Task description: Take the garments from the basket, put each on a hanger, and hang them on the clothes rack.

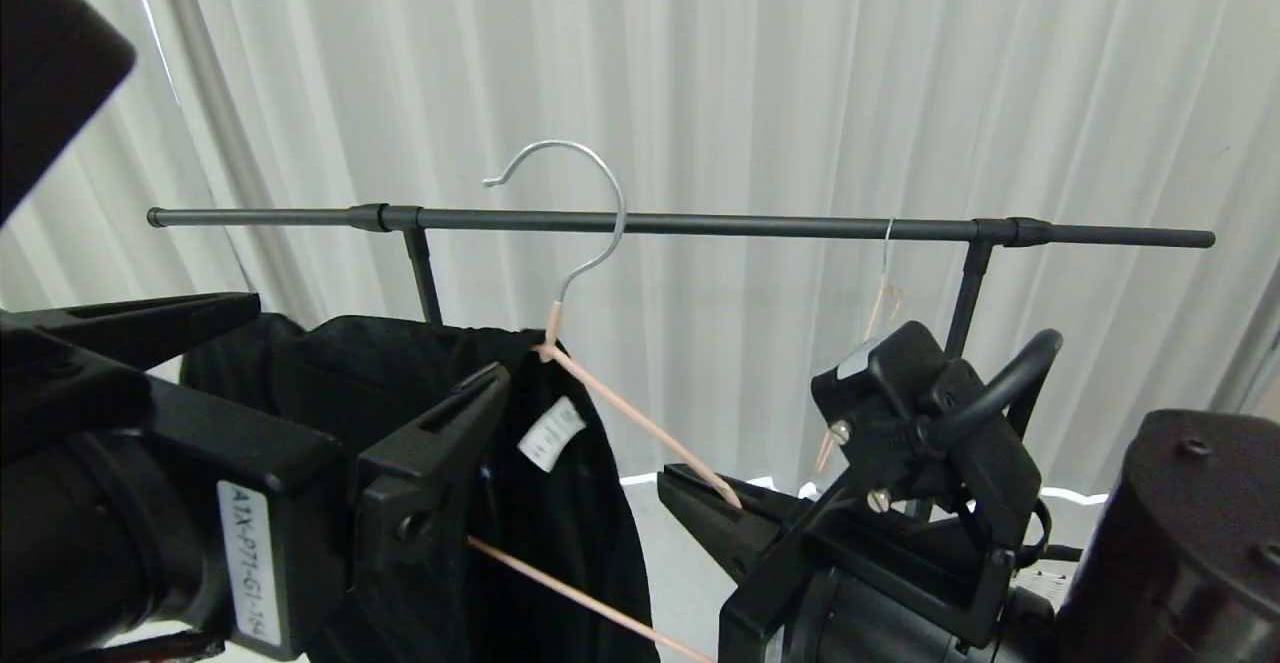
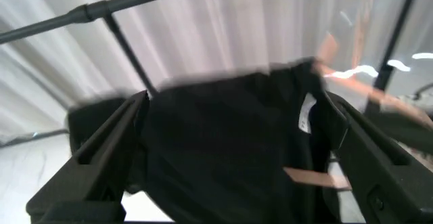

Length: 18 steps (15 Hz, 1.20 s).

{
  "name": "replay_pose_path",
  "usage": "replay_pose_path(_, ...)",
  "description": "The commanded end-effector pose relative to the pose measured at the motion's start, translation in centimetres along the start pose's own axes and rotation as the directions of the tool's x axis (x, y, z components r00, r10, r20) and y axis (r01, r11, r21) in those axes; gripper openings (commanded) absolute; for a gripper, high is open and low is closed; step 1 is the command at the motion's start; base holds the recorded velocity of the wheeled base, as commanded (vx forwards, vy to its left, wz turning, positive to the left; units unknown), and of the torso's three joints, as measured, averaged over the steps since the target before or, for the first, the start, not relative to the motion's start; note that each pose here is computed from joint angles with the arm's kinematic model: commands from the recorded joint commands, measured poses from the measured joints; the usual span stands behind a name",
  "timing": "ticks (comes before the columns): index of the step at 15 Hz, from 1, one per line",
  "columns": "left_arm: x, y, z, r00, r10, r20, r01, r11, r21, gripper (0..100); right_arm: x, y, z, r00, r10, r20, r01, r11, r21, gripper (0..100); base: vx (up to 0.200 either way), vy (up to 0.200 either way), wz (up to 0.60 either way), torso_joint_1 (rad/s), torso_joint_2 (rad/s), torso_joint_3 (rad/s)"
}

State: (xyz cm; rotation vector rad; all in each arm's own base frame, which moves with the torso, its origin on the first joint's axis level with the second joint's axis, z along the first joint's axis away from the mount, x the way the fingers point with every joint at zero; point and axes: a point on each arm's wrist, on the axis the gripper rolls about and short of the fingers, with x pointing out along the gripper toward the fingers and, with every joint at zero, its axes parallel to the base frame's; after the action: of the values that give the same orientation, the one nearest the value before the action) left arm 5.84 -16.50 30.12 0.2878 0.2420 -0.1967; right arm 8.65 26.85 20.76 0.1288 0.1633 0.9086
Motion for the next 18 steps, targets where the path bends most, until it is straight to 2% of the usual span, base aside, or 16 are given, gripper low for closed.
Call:
replay_pose_path(1,-0.6,-0.2,0.0,0.999,-0.031,0.011,0.031,0.999,0.007,100,-0.2,-0.6,0.6,1.0,-0.017,0.02,0.017,1.0,0.006,0,0.0,0.0,0.0,0.0,0.0,0.0)
replay_pose_path(6,-1.4,0.9,-0.5,0.998,-0.058,0.027,0.059,0.998,-0.007,100,-0.7,-1.3,1.1,0.997,-0.059,0.044,0.059,0.998,0.0,0,0.0,0.0,0.0,0.0,0.0,0.0)
replay_pose_path(8,-1.9,2.5,-2.2,0.998,-0.064,0.023,0.064,0.998,0.007,100,-3.1,-2.7,-0.1,0.997,-0.071,0.005,0.072,0.994,-0.083,0,0.0,0.0,0.0,0.0,0.0,0.0)
replay_pose_path(10,-2.9,3.6,-3.9,0.991,-0.126,0.035,0.125,0.992,0.035,100,-5.6,-3.8,-1.4,0.998,-0.057,-0.027,0.053,0.992,-0.112,0,0.0,0.0,0.0,0.0,0.0,0.0)
replay_pose_path(11,-3.3,3.9,-4.7,0.986,-0.161,0.039,0.158,0.985,0.069,100,-6.8,-4.1,-1.8,0.999,-0.037,-0.039,0.032,0.992,-0.123,0,0.0,0.0,0.0,0.0,0.0,0.0)
replay_pose_path(13,-3.7,3.9,-6.5,0.973,-0.226,0.035,0.219,0.964,0.15,100,-8.8,-4.9,-2.9,0.998,0.002,-0.067,-0.014,0.984,-0.18,0,0.0,0.0,0.0,0.0,0.0,0.0)
replay_pose_path(15,-4.0,3.5,-7.3,0.953,-0.302,0.012,0.294,0.937,0.189,100,-9.7,-3.8,-3.6,0.992,0.084,-0.092,-0.102,0.974,-0.202,0,0.0,0.0,0.0,0.0,0.0,0.0)
replay_pose_path(16,-4.4,2.9,-7.7,0.924,-0.382,-0.001,0.374,0.904,0.206,100,-10.0,-2.9,-4.0,0.984,0.137,-0.114,-0.159,0.965,-0.21,0,0.0,0.0,0.0,0.0,0.0,0.0)
replay_pose_path(18,-5.0,2.1,-8.8,0.866,-0.499,-0.027,0.491,0.84,0.23,100,-10.1,-2.1,-4.6,0.975,0.17,-0.141,-0.199,0.954,-0.225,0,0.0,0.0,0.0,0.0,0.0,0.0)
